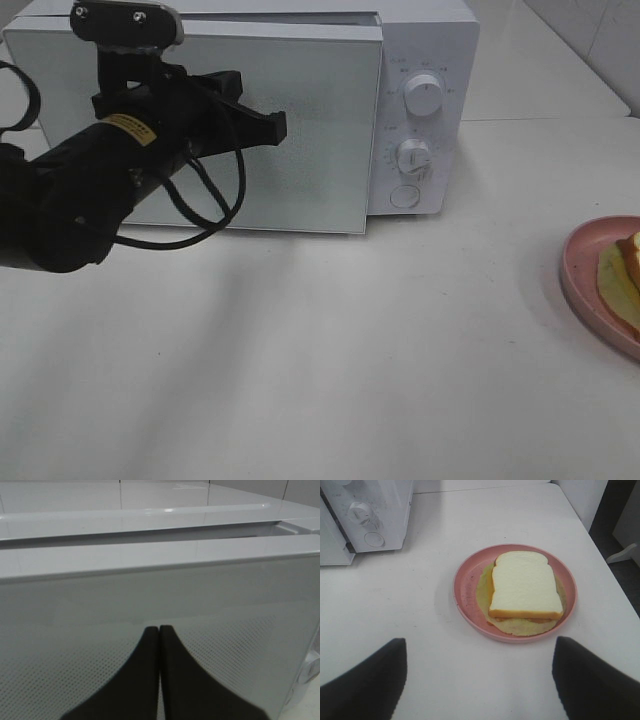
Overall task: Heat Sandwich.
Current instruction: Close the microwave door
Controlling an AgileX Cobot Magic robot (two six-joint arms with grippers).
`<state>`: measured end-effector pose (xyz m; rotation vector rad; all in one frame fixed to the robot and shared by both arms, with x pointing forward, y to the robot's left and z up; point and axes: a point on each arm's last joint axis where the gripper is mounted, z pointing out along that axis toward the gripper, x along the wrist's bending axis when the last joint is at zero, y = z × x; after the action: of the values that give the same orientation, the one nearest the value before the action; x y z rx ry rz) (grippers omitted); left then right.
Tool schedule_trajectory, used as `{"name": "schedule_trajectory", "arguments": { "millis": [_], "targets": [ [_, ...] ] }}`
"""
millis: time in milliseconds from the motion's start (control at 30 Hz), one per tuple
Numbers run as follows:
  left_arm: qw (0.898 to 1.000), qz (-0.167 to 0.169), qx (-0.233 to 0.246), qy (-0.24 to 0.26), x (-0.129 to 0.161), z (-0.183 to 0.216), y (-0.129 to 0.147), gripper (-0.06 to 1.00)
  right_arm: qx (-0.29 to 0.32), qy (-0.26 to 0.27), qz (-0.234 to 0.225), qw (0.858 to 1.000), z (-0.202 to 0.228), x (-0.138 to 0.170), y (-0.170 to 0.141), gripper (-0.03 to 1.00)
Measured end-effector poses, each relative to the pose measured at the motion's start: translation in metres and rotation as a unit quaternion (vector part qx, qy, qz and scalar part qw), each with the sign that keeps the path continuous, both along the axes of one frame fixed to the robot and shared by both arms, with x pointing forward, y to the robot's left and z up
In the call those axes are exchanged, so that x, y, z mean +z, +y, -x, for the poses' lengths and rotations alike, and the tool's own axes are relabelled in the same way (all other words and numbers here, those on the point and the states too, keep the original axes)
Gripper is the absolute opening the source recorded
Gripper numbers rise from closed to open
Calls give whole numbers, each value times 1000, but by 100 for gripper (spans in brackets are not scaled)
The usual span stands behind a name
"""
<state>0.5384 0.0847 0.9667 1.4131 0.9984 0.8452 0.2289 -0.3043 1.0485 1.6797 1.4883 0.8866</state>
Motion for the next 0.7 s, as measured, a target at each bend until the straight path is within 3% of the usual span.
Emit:
{"name": "schedule_trajectory", "arguments": {
  "millis": [700],
  "targets": [
    [999,-28,20,24,-11,-28,-34,0,0,0,0,1000,0,0,0,77]
  ]
}}
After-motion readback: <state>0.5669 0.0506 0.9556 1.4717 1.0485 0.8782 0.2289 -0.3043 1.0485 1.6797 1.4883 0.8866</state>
